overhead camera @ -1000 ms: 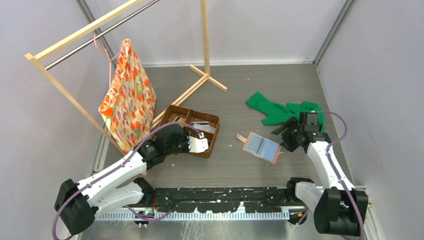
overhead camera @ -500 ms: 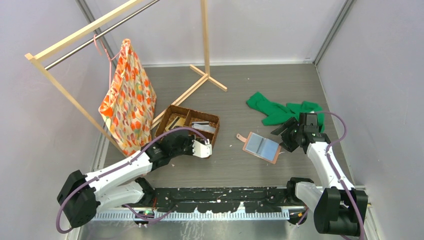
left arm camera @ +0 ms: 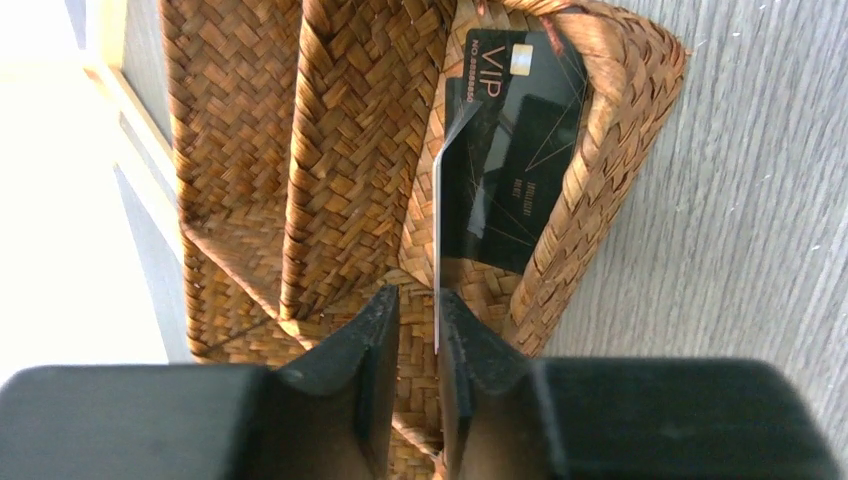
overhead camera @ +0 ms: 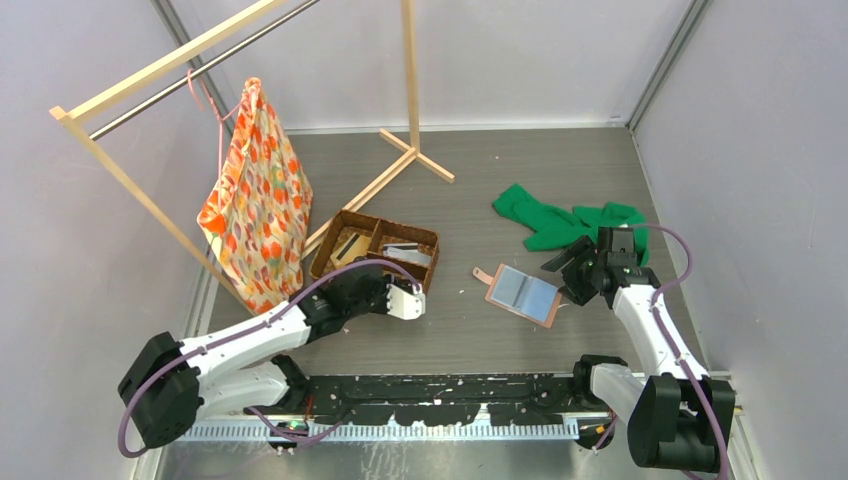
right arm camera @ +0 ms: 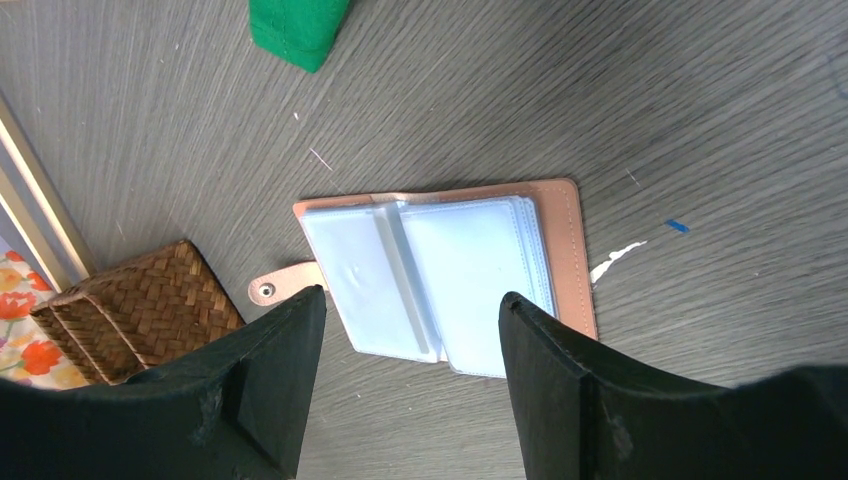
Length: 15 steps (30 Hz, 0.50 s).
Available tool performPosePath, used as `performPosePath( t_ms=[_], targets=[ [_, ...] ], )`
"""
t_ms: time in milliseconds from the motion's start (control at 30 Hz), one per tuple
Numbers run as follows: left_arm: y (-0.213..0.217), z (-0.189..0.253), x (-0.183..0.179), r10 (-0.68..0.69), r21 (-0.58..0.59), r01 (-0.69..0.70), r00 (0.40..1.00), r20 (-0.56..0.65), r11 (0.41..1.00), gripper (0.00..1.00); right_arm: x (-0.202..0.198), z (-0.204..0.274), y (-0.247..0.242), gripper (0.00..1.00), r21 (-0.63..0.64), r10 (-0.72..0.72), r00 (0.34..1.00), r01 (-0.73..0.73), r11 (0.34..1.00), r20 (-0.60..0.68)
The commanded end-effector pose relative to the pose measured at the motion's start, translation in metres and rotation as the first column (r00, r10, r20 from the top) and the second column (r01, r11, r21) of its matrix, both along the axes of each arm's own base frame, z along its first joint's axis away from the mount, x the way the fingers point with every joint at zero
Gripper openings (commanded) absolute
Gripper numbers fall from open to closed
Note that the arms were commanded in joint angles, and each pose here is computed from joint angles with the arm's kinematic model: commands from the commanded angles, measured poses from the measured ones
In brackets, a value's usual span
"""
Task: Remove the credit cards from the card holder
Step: Place the credit card in the storage box, then remove the credit card from the card holder.
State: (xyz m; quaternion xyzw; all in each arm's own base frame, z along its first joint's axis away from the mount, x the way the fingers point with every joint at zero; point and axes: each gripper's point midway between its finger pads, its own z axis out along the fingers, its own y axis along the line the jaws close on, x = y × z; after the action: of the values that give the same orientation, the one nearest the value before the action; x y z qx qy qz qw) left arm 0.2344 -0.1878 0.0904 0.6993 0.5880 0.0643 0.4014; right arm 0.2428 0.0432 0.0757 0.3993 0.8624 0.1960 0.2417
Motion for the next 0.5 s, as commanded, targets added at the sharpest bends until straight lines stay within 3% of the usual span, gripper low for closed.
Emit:
performPosePath(
  t_ms=[0,133,467],
  targets=[
    [-0.003,0.012,0.004,0.017,-0.013,-0.017,1.0,0.016,1.0,0.29,0.003,0.003,0.0,0.69,0.006,-0.003,1.0,0.003,1.0,0.03],
    [0.0,0.019,-0.002,0.027,-0.022,-0.027,1.0,-0.013,0.999,0.34,0.003,0.002,0.0,0.68,0.006,-0.002,1.0,0.002,1.0,0.031],
    [0.001,0.069,-0.01,0.096,-0.133,-0.102,0.994,-0.052,0.986,0.32,0.005,0.003,0.0,0.68,0.006,-0.003,1.0,0.002,1.0,0.03]
  ],
)
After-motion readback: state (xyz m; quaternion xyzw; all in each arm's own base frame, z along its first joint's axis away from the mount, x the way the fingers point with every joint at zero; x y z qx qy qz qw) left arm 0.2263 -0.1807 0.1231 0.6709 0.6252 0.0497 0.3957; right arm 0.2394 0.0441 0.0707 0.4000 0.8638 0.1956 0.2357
